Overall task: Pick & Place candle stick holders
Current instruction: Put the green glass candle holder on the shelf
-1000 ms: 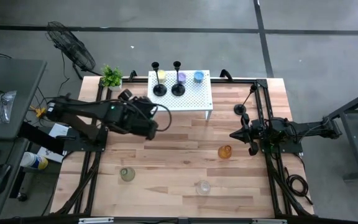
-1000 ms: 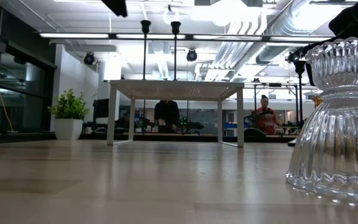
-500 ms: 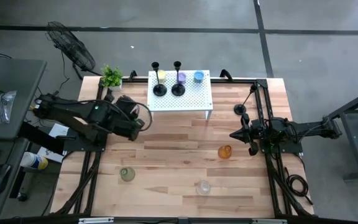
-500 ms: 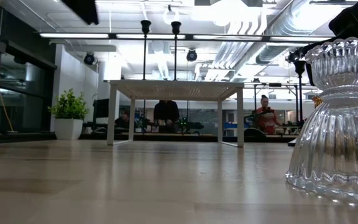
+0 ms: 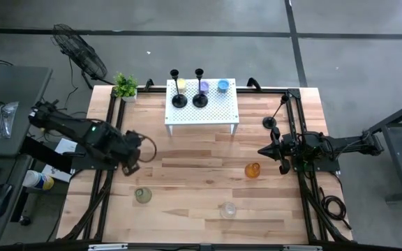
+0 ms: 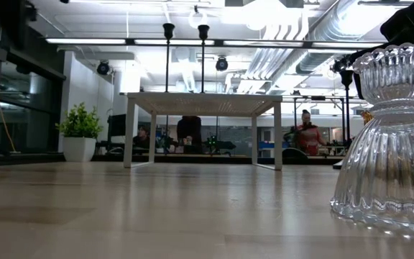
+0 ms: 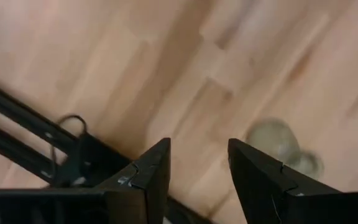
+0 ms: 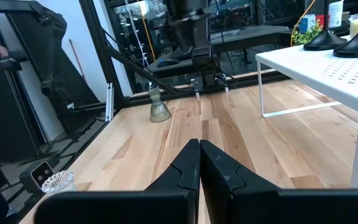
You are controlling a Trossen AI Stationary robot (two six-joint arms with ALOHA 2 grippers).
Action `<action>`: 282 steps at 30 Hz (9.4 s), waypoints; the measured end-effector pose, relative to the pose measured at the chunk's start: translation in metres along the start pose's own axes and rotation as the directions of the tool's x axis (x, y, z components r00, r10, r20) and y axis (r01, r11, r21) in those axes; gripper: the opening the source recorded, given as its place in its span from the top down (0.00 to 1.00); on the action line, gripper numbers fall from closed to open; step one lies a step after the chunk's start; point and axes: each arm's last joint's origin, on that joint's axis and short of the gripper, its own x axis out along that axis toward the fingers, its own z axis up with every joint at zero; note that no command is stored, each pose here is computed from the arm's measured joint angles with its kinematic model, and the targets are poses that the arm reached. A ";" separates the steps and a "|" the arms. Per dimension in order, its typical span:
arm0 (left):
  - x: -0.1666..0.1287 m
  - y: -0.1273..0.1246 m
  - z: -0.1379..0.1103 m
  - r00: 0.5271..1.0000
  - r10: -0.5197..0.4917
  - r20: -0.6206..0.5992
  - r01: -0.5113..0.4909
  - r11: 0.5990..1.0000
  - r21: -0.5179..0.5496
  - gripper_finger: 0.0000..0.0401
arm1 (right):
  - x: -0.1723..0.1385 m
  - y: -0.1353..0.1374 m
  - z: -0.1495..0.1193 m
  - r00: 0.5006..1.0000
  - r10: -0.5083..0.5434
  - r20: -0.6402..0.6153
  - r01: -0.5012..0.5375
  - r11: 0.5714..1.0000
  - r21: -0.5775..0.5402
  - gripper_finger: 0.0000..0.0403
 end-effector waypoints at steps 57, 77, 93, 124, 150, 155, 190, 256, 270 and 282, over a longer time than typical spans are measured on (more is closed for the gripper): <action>0.124 -0.063 -0.125 0.944 -0.295 0.146 0.246 0.927 0.284 0.37 | 0.000 0.000 0.000 1.000 0.000 0.001 0.000 1.000 0.000 0.99; 0.125 -0.070 -0.120 0.879 -0.311 0.363 0.228 0.940 0.255 0.37 | 0.000 0.000 0.000 1.000 0.000 0.001 0.000 1.000 0.000 0.99; 0.125 -0.071 -0.121 0.888 -0.324 0.325 0.247 0.935 0.256 0.62 | 0.000 0.000 0.000 1.000 0.000 0.001 0.000 1.000 0.000 0.99; 0.130 -0.069 -0.100 0.887 -0.257 0.384 0.212 0.965 0.157 0.63 | 0.000 0.000 0.000 1.000 0.000 0.000 0.000 1.000 0.000 0.99; 0.110 -0.076 -0.036 0.816 -0.130 0.563 0.208 0.975 -0.076 0.62 | 0.000 0.000 0.000 1.000 0.000 0.000 0.000 1.000 0.000 0.99; 0.097 -0.079 -0.017 0.801 -0.118 0.587 0.223 0.969 -0.109 0.62 | 0.000 0.000 0.000 1.000 0.000 0.001 0.000 1.000 0.000 0.99; 0.012 -0.030 0.119 0.702 0.152 0.696 0.068 0.958 -0.278 0.62 | 0.000 0.000 0.000 1.000 0.000 0.001 0.000 1.000 0.000 0.99; 0.050 0.015 0.192 0.770 0.453 0.449 -0.058 0.750 -0.659 0.62 | 0.003 -0.001 -0.004 0.999 -0.010 -0.044 0.010 1.000 0.000 0.99; 0.051 0.019 0.195 0.774 0.450 0.446 -0.057 0.751 -0.658 0.62 | 0.003 -0.001 -0.004 0.999 -0.010 -0.044 0.010 1.000 0.000 0.99; 0.050 0.017 0.197 0.780 0.419 0.465 -0.017 0.757 -0.654 0.62 | 0.003 -0.001 -0.004 0.999 -0.010 -0.044 0.010 1.000 0.000 0.99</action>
